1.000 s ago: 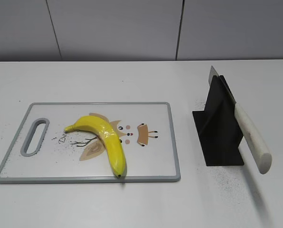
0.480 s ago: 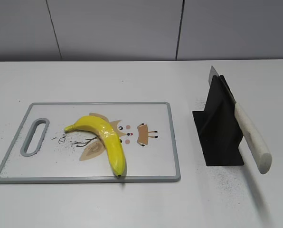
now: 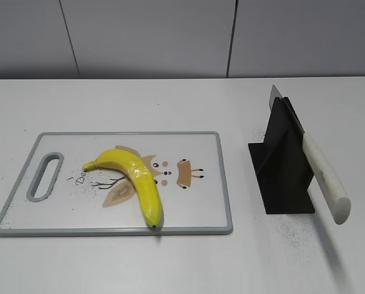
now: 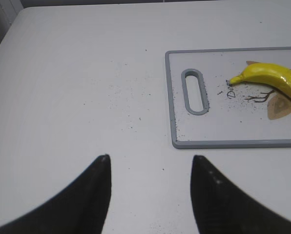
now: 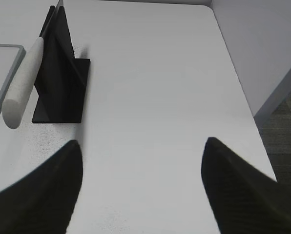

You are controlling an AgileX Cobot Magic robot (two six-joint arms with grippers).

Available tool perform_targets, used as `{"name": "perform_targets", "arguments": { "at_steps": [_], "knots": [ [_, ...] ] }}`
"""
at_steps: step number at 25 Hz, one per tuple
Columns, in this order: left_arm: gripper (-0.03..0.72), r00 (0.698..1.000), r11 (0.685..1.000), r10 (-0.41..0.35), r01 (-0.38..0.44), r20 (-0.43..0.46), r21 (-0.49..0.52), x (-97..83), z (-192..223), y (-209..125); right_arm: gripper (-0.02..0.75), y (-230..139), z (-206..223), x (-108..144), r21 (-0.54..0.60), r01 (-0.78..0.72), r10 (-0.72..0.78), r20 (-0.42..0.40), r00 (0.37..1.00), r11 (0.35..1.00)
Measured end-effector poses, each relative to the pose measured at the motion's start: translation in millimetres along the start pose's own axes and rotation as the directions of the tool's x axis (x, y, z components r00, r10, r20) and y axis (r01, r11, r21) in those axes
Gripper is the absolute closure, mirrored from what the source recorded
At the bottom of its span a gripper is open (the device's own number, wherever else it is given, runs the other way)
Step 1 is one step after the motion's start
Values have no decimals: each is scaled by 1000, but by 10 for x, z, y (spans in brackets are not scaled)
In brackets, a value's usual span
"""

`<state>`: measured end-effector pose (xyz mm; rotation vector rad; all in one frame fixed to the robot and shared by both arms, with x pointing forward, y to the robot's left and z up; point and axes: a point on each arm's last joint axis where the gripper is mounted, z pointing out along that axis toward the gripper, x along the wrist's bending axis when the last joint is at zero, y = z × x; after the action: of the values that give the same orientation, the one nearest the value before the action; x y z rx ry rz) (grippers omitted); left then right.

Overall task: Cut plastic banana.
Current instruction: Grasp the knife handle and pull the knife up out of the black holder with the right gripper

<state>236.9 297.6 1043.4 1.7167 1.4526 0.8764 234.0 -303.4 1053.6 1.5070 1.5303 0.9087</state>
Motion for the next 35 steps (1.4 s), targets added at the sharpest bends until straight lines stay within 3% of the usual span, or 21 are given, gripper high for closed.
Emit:
{"name": "perform_targets", "arguments": {
  "at_steps": [12,18,26,35],
  "knots": [
    [195,1000,1000,0,0,1,0,-1,0,0,162,0,0,1,0,-1,1,-1,1000,1000],
    [93,1000,1000,0,0,1,0,-1,0,0,162,0,0,2,0,-2,2,-3,1000,1000],
    [87,1000,1000,0,0,1,0,-1,0,0,164,103,-71,-4,-35,-3,3,-2,1000,999],
    [99,1000,1000,0,0,1,0,-1,0,0,164,635,98,-12,135,-46,47,1,999,990]
  ]
}}
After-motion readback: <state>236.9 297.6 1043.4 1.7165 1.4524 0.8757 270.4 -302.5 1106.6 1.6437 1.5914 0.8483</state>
